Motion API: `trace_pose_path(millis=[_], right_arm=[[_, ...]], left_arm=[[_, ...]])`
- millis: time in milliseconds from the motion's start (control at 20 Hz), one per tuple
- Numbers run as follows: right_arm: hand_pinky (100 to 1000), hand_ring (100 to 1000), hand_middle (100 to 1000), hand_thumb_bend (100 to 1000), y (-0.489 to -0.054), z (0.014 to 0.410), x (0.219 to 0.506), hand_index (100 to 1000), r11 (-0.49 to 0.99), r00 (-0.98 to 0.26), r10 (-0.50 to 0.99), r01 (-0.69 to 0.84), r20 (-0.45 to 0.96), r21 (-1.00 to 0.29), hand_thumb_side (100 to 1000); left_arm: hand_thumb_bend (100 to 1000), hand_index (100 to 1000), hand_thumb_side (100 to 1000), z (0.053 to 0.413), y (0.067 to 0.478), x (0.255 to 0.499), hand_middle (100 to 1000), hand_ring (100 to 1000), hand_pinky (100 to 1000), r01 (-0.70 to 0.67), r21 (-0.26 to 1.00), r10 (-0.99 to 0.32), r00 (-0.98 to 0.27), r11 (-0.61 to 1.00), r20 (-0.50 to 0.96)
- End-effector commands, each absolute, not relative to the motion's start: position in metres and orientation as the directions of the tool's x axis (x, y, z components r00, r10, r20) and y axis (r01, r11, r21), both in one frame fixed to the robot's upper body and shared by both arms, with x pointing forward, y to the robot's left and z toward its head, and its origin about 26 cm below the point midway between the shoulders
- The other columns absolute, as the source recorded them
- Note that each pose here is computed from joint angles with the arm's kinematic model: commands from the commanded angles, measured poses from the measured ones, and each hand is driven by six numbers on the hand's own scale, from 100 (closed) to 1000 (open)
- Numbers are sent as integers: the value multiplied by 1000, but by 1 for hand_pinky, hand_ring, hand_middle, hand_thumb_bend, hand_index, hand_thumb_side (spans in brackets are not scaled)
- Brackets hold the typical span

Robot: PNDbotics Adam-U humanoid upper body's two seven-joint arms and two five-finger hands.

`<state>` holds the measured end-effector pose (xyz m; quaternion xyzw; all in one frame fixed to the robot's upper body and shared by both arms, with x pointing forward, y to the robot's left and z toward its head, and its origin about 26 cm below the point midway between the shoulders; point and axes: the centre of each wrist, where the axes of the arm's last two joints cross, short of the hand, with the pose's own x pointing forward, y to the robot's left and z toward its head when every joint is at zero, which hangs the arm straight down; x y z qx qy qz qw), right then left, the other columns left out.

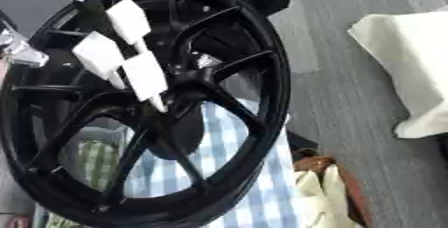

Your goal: Pull the pin out of the wheel hub.

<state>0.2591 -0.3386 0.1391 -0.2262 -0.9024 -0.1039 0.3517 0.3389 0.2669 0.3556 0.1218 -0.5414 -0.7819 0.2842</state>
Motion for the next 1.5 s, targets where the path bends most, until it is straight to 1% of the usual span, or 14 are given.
trace_pose_path(millis=[50,250,850,1000,1150,1500], right_arm=[[820,700,712,100,-338,147,258,687,880,-669,338,474,662,30,454],[820,700,712,100,-338,146,258,686,881,-670,335,473,663,32,458],[821,700,713,100,-337,146,258,686,882,-671,327,470,665,40,464],[821,700,713,100,-337,146,258,686,882,-672,326,470,665,43,467],[821,700,713,100,-337,146,259,687,882,-673,324,470,665,45,468],[822,701,713,100,-337,146,259,687,880,-674,322,472,665,53,470]], left_arm=[[323,839,425,364,268,338,704,641,782,291,922,-590,-802,-255,90],[331,841,433,360,268,345,721,651,783,298,918,-600,-795,-260,88],[336,835,447,347,267,355,728,656,785,320,906,-612,-786,-278,90],[326,825,437,345,267,357,713,645,782,323,904,-614,-784,-281,90],[336,809,434,343,266,358,697,637,777,324,902,-617,-782,-286,85],[299,754,417,341,266,362,626,584,760,324,900,-617,-783,-293,82]])
